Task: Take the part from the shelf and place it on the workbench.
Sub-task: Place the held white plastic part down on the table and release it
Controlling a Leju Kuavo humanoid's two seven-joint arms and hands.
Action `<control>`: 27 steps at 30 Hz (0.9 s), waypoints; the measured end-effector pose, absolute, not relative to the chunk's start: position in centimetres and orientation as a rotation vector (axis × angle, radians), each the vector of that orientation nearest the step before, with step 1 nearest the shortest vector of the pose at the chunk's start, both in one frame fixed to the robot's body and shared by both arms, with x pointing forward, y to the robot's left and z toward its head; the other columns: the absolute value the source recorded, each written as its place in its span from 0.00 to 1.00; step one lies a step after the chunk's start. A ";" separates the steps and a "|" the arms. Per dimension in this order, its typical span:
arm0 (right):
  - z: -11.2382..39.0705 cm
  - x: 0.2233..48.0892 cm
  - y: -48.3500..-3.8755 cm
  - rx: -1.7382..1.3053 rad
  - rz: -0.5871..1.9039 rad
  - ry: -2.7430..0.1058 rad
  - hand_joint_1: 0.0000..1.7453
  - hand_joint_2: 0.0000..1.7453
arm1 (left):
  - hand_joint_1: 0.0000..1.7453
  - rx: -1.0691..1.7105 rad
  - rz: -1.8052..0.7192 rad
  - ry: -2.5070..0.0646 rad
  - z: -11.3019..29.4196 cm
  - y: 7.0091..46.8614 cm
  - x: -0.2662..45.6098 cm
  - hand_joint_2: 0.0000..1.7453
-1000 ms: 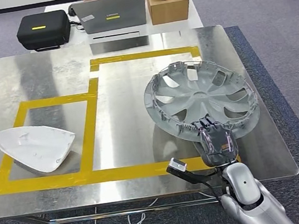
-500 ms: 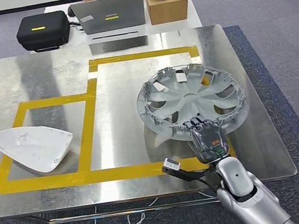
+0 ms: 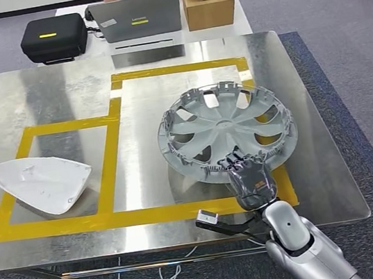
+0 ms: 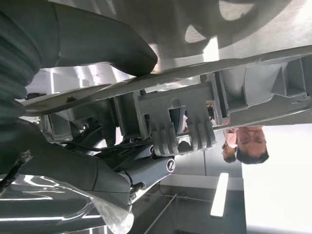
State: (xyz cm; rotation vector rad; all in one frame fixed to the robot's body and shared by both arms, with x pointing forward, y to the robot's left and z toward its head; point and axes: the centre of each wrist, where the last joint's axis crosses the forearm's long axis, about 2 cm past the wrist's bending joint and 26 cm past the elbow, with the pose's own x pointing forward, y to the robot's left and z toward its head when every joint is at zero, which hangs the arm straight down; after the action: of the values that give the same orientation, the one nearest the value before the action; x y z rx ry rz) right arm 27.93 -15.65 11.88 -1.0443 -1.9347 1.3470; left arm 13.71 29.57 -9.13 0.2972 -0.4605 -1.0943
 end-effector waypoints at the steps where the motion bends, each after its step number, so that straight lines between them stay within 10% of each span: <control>1: 11.9 27.9 -15.6 -1.043 1.349 -1.935 1.00 1.00 | 0.00 0.299 -1.099 -0.459 -9.1 29.5 13.7 1.00; 14: 11.2 27.4 -15.4 -1.024 1.378 -1.924 1.00 1.00 | 0.00 0.304 -1.134 -0.436 -9.0 29.1 14.1 1.00; 18: 11.1 27.4 -15.4 -1.020 1.387 -1.924 0.00 0.00 | 0.00 0.310 -1.141 -0.428 -9.0 29.1 14.3 1.00; 25: 11.0 27.4 -15.5 -1.020 1.395 -1.930 0.00 0.00 | 0.00 0.329 -1.152 -0.424 -8.9 29.0 14.6 1.00; 27: 10.9 27.4 -15.5 -1.020 1.399 -1.930 0.00 0.00 | 0.00 0.339 -1.154 -0.423 -8.8 29.0 14.6 0.50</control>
State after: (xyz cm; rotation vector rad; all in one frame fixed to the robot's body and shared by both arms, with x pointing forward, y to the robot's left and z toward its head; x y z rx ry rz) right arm 27.37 -15.47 10.94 -1.0197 -1.9304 1.3987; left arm 14.64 29.00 -8.83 0.3388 -0.4234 -1.1545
